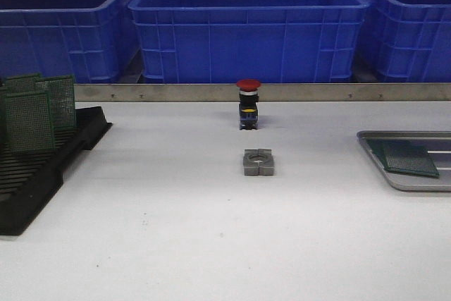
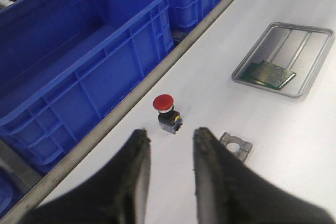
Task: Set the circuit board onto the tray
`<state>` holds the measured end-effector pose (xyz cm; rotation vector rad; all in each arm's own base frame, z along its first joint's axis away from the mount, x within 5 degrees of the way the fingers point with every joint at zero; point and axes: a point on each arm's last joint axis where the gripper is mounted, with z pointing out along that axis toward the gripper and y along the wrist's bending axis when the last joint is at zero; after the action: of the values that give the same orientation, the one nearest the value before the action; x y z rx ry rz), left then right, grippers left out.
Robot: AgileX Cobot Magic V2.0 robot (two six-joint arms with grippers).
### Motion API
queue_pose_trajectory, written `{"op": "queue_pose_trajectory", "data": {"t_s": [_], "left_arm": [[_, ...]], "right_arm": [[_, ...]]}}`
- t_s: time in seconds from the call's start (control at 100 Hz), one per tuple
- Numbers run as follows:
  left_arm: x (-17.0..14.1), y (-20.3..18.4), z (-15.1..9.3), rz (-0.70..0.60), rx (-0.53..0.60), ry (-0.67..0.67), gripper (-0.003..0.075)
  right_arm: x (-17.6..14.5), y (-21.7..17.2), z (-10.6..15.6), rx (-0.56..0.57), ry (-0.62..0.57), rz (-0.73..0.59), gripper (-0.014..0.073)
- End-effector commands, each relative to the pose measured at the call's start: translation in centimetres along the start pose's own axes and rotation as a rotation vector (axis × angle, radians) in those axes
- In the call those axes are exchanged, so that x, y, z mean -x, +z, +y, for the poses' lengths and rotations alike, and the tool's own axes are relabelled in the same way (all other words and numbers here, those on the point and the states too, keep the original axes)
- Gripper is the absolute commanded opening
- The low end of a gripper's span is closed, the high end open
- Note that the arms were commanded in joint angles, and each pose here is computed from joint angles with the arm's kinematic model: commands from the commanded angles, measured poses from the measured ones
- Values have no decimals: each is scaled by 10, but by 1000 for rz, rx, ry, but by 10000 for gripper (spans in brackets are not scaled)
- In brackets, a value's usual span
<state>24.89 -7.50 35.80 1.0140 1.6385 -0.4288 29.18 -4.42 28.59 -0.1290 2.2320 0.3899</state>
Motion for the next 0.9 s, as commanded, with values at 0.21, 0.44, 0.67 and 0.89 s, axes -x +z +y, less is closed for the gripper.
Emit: {"op": "queue_pose_trajectory", "data": {"t_s": [0.21, 0.44, 0.67, 0.89], "left_arm": [[15, -44, 8, -77, 322, -163, -20], [-9, -72, -9, -166, 596, -340, -20], [-37, -91, -43, -181, 663, -379, -20], [-63, -108, -78, -230, 713, -387, -20]], "right_arm": [[3, -74, 50, -86, -124, -255, -113], [-34, -110, 81, -142, -196, -399, -113], [-87, -133, 96, -192, -223, -516, -113], [-139, -150, 109, -200, -278, -646, -113]]}}
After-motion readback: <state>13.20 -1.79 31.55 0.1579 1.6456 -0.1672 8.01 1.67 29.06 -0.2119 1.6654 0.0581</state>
